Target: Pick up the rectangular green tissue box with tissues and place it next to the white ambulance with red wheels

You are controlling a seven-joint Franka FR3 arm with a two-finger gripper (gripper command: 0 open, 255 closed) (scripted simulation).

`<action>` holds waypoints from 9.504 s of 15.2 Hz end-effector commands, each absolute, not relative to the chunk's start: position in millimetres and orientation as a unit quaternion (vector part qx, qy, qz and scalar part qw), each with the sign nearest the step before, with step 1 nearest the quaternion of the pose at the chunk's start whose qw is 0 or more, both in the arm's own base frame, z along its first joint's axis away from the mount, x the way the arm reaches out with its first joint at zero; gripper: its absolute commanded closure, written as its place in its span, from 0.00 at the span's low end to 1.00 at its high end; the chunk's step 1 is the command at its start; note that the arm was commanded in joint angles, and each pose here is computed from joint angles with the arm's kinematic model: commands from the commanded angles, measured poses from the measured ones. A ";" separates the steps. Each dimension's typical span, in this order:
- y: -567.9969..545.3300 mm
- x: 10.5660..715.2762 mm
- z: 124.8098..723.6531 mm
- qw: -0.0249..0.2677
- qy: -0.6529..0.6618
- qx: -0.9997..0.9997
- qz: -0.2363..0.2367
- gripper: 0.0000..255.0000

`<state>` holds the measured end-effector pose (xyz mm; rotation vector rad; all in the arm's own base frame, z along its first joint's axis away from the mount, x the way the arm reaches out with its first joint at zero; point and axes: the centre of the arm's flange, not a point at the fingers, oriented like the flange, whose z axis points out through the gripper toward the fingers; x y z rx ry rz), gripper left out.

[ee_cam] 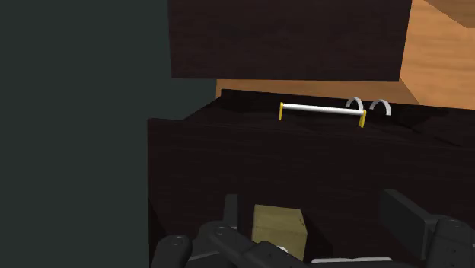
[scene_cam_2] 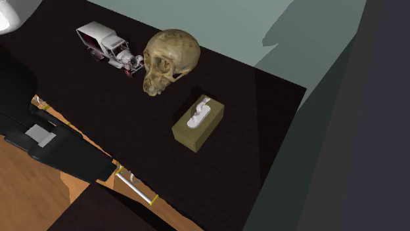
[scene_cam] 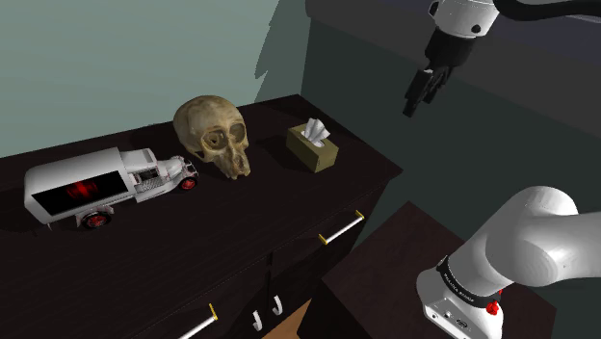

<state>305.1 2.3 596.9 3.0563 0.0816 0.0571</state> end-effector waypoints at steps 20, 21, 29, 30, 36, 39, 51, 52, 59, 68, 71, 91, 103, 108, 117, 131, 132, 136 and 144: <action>-99.2 523.8 452.9 -0.142 0.351 0.926 -0.003 0.00; -98.8 536.1 444.2 -0.152 0.367 0.918 -0.004 0.00; -82.3 599.8 386.6 -0.201 0.451 0.869 -0.011 0.00; -80.5 598.8 381.7 -0.201 0.451 0.869 -0.011 0.00; -72.3 593.9 359.5 -0.201 0.451 0.869 -0.011 0.00; -72.3 593.9 359.5 -0.201 0.451 0.869 -0.011 0.00; -72.9 593.7 359.8 -0.201 0.451 0.869 -0.011 1.00; -72.3 593.9 359.5 -0.201 0.451 0.869 -0.011 1.00; -72.3 593.9 396.5 -0.201 0.451 0.869 -0.011 1.00; -72.3 593.9 444.0 -0.201 0.451 0.869 -0.011 1.00; -72.3 593.9 459.8 -0.201 0.451 0.869 -0.011 1.00; -72.3 593.9 565.4 -0.201 0.451 0.869 -0.011 1.00; 19.8 586.6 586.8 -0.201 0.451 0.869 -0.011 1.00; 85.6 581.4 586.2 -0.201 0.451 0.869 -0.011 1.00; 204.0 572.1 585.0 -0.201 0.451 0.869 -0.011 1.00; 388.2 557.5 583.2 -0.201 0.451 0.869 -0.011 1.00; 401.3 556.5 583.1 -0.201 0.451 0.869 -0.011 1.00; 453.9 552.3 582.5 -0.201 0.451 0.869 -0.011 1.00; 471.4 550.9 545.4 -0.201 0.451 0.869 -0.011 1.00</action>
